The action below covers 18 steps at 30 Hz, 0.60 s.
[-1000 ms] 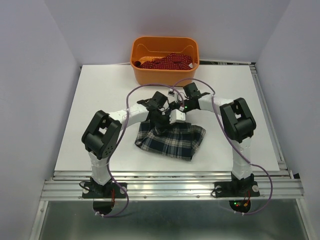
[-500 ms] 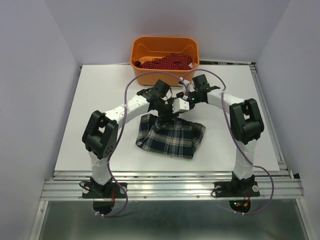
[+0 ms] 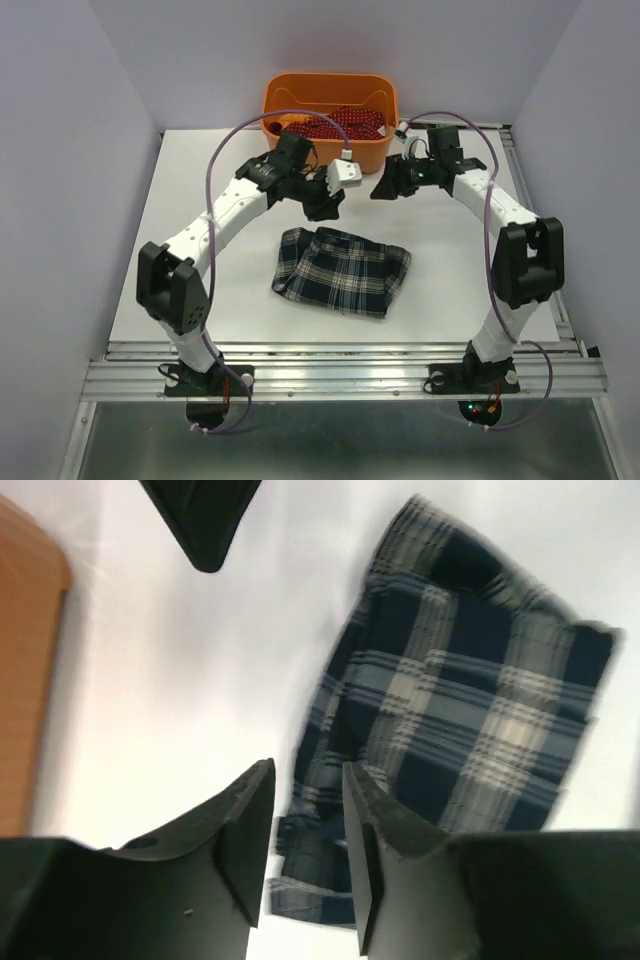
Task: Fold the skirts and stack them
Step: Fold the skirt
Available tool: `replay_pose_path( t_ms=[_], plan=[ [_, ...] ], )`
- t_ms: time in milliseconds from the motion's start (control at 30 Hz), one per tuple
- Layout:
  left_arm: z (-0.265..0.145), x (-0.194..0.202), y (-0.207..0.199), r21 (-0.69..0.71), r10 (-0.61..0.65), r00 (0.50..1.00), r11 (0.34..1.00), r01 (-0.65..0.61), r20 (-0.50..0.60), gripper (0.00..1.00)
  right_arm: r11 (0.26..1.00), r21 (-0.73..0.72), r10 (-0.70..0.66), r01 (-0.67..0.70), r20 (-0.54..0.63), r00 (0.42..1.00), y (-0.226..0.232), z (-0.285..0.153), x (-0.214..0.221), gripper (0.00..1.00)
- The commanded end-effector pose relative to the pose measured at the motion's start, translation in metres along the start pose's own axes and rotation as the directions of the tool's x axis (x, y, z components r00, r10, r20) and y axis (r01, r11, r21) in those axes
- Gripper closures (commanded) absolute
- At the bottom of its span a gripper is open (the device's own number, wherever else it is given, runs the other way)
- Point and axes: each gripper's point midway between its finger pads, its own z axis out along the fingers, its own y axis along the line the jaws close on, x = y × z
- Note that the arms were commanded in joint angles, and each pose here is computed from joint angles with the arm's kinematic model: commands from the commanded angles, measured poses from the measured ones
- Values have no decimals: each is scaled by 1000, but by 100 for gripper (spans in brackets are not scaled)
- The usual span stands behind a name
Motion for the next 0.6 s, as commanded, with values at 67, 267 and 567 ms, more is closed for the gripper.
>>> replay_pose_path(
  t_ms=[67, 267, 567],
  plan=[
    [-16, 28, -86, 301, -519, 850, 828, 473, 91, 69, 923, -334, 207, -194, 4, 978, 106, -47, 12, 43],
    [10, 39, -72, 332, -673, 722, 725, 603, 158, 73, 851, -409, 309, -331, -120, 943, 139, -28, 71, 42],
    [61, 88, -2, 296, -874, 443, 485, 823, 201, 72, 883, -274, 346, -380, -165, 924, 85, 30, 119, 39]
  ],
)
